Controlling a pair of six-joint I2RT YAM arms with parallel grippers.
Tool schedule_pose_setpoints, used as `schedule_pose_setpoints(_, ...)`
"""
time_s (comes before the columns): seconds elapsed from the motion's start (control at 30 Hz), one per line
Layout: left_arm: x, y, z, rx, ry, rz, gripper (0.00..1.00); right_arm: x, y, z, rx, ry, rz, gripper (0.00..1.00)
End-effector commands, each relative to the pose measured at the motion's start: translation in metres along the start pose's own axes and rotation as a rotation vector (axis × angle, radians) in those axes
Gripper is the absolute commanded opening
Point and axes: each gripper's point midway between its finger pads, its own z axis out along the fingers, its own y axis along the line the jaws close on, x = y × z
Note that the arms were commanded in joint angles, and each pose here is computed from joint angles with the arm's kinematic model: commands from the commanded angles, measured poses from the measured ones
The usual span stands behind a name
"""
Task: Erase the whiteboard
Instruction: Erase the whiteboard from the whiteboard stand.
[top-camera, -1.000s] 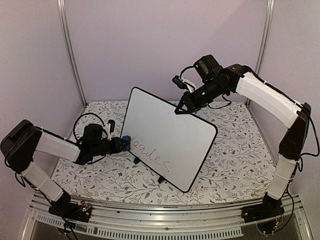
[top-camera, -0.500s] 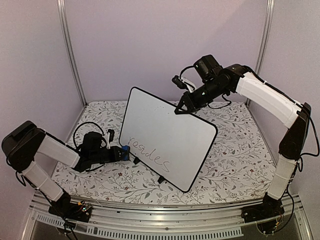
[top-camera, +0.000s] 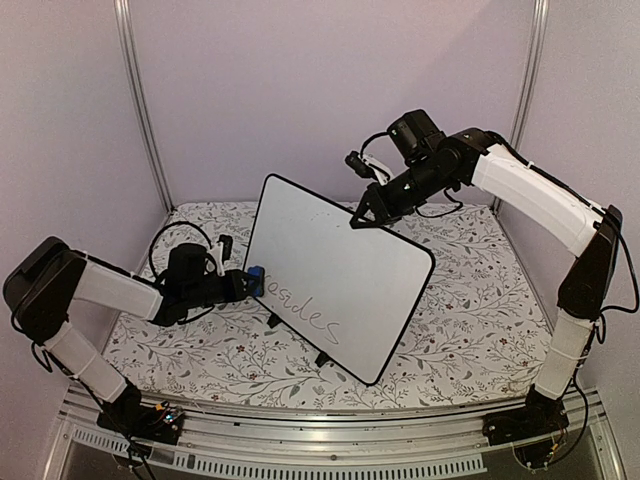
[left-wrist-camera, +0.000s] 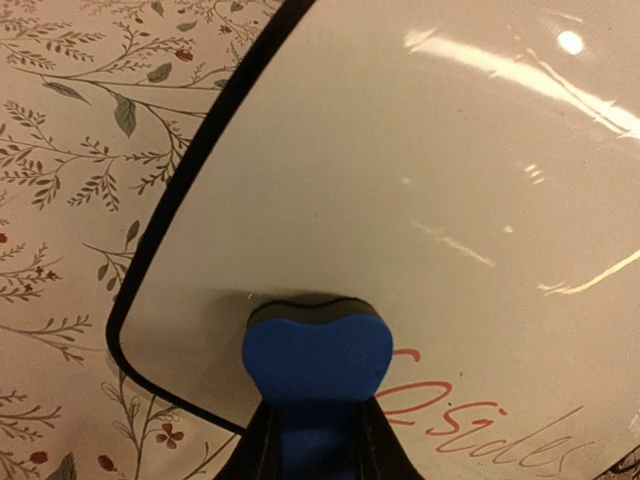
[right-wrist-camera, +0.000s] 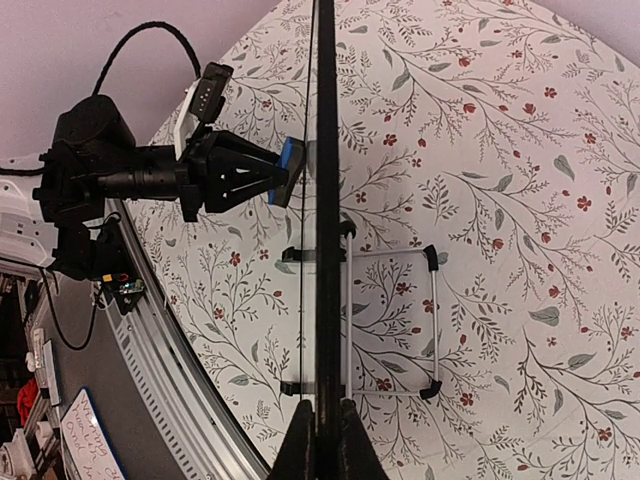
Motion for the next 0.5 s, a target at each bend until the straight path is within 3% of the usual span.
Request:
schedule_pose_setpoints(0.0,-0.004,0.004,0.005,-0.005,-0.001,0.016,0.0,0.031,0.011,0.019,-0.042,0.123,-0.046,0.0)
schedule_pose_setpoints(0.47,0.053,0.022,-0.008,0.006,0.096,-0.081,0.0,0.03,0.011,0.018,-0.042,0.122,-0.047,0.0)
